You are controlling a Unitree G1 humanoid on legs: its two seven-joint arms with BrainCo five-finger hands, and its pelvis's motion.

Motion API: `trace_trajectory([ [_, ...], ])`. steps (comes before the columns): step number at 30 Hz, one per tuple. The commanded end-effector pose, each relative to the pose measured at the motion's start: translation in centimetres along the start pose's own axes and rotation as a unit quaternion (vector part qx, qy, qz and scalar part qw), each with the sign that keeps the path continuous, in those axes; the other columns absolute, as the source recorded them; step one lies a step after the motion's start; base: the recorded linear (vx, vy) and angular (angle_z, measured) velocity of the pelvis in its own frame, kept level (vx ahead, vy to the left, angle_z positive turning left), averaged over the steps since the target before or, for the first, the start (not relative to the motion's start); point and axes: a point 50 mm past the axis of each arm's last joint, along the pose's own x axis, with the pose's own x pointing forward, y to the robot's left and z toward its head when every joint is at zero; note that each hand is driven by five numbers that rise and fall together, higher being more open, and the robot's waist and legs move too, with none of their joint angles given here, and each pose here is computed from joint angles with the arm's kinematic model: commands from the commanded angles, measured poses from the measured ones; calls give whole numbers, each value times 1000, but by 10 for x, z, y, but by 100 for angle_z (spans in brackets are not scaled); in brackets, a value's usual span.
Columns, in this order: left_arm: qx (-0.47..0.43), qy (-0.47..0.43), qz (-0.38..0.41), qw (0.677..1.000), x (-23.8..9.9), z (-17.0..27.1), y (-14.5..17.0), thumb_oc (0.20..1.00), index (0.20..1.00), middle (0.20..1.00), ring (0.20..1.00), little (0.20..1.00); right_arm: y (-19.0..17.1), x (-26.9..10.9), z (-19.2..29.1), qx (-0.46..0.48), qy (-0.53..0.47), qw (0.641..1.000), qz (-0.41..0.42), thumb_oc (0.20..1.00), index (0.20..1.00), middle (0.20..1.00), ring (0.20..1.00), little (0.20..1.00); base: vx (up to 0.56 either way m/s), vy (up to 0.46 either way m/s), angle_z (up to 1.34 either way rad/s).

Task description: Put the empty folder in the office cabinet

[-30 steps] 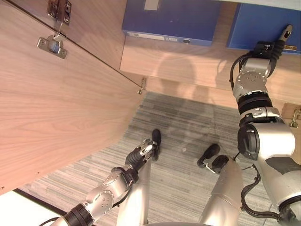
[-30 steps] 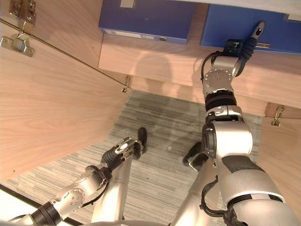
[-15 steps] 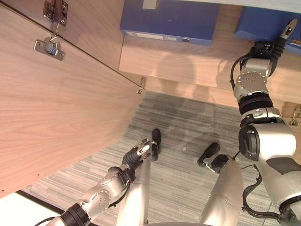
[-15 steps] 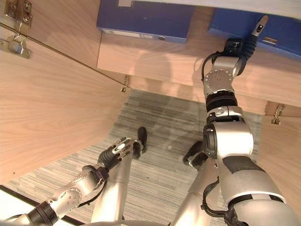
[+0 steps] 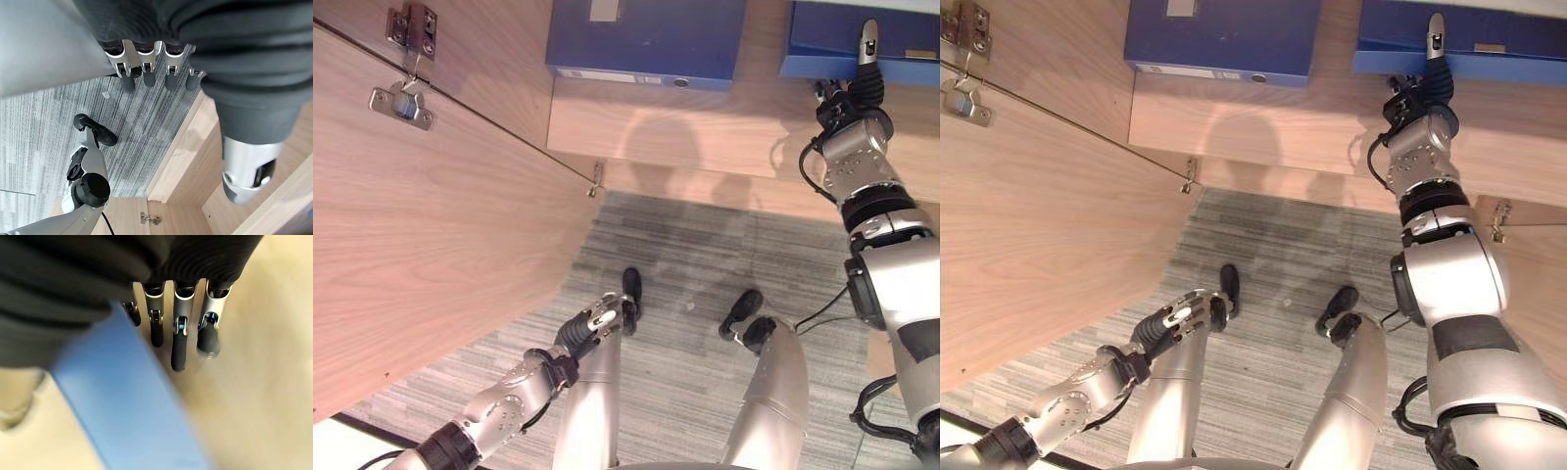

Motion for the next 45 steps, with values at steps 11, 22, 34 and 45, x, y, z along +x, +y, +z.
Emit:
trace_trajectory([
  [11, 61, 38, -62, 995, -31, 0, 0, 1000, 1000, 1000, 1000, 1000, -40, -1, 14, -521, 68, 850, 28, 1000, 1000, 1000, 1000, 1000, -35, 6, -7],
  [22, 74, 25, -92, 993, -33, 12, -2, 1000, 1000, 1000, 1000, 1000, 12, -8, 31, -650, 5, 739, 179, 1000, 1000, 1000, 1000, 1000, -19, 19, -7],
  [34, 77, 1, -89, 993, -31, 20, 0, 1000, 1000, 1000, 1000, 1000, 36, -28, 20, -668, -14, 688, 283, 1000, 1000, 1000, 1000, 1000, -3, 2, -1],
  [45, 91, -28, -75, 993, -26, 30, -2, 1000, 1000, 1000, 1000, 1000, 60, -47, -16, -749, -22, 566, 345, 1000, 1000, 1000, 1000, 1000, -2, 3, -3],
])
